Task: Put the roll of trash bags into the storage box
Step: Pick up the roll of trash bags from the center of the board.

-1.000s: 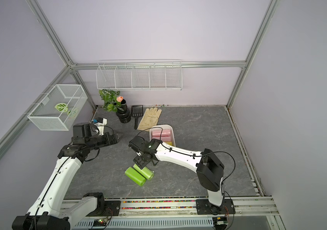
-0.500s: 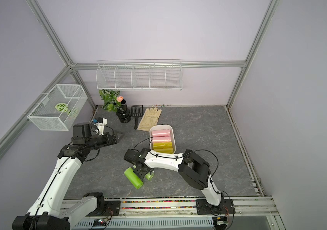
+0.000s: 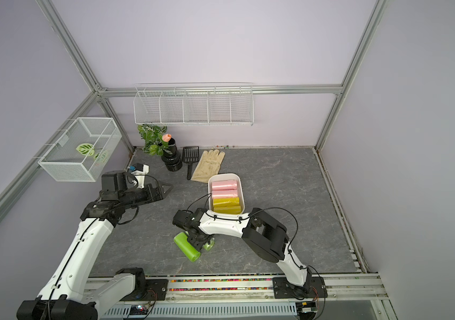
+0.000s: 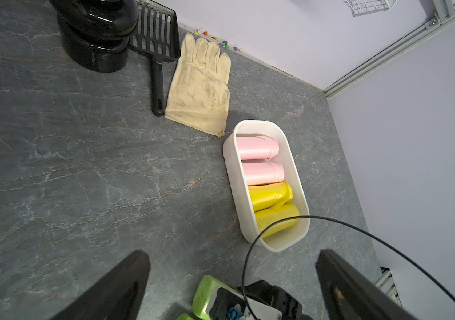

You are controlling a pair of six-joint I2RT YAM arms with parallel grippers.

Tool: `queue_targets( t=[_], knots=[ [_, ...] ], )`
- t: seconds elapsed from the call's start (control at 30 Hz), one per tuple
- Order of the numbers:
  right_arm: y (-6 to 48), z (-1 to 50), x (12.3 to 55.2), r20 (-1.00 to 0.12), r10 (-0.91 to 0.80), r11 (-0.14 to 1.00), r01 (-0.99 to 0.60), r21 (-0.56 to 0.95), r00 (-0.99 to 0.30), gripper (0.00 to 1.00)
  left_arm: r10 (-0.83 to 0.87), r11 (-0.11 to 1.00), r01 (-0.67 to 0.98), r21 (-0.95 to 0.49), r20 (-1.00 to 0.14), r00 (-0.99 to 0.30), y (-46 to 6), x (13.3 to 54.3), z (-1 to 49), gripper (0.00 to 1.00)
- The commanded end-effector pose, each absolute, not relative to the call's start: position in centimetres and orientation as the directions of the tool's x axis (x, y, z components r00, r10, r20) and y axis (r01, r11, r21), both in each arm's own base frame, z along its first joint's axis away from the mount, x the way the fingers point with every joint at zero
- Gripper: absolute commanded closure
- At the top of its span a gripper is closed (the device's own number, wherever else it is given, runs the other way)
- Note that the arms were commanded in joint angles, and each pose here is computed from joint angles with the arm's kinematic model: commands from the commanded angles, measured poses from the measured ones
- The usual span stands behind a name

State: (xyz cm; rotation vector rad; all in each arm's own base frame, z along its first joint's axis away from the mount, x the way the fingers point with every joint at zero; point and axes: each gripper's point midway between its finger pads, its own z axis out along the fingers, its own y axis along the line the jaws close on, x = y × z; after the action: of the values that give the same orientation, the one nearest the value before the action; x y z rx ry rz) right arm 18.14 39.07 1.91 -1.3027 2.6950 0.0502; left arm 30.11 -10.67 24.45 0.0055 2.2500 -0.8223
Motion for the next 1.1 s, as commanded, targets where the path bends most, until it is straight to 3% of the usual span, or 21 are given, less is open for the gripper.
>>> queue_targets(
  t=[0.0, 0.13, 0.27, 0.5, 1.07],
  knots=[
    [38.8, 1.7, 18.0, -0.121, -0.783, 0.619, -0.785, -0.039, -0.611, 0.42, -0.224, 0.798, 0.254, -0.547, -0.66, -0.717, -10.7, 30.1, 25.2, 0.0],
    [38.9, 1.7, 17.9, -0.124, -0.788, 0.611, -0.791, -0.032, -0.603, 0.78, -0.224, 0.798, 0.255, -0.546, -0.662, -0.716, -10.7, 30.1, 25.3, 0.0],
    [38.9, 1.7, 17.8, -0.118, -0.793, 0.605, -0.796, -0.027, -0.598, 0.89, -0.225, 0.797, 0.255, -0.548, -0.66, -0.716, -10.7, 30.1, 25.2, 0.0],
    [39.4, 3.0, 17.8, -0.16, -0.801, 0.586, -0.81, -0.019, -0.576, 1.0, -0.224, 0.796, 0.257, -0.548, -0.661, -0.716, -10.7, 30.1, 25.3, 0.0],
    [38.9, 8.5, 18.4, -0.42, -0.823, 0.451, -0.89, -0.073, -0.382, 1.0, -0.226, 0.793, 0.262, -0.551, -0.664, -0.713, -10.8, 30.0, 25.5, 0.0]
  ],
)
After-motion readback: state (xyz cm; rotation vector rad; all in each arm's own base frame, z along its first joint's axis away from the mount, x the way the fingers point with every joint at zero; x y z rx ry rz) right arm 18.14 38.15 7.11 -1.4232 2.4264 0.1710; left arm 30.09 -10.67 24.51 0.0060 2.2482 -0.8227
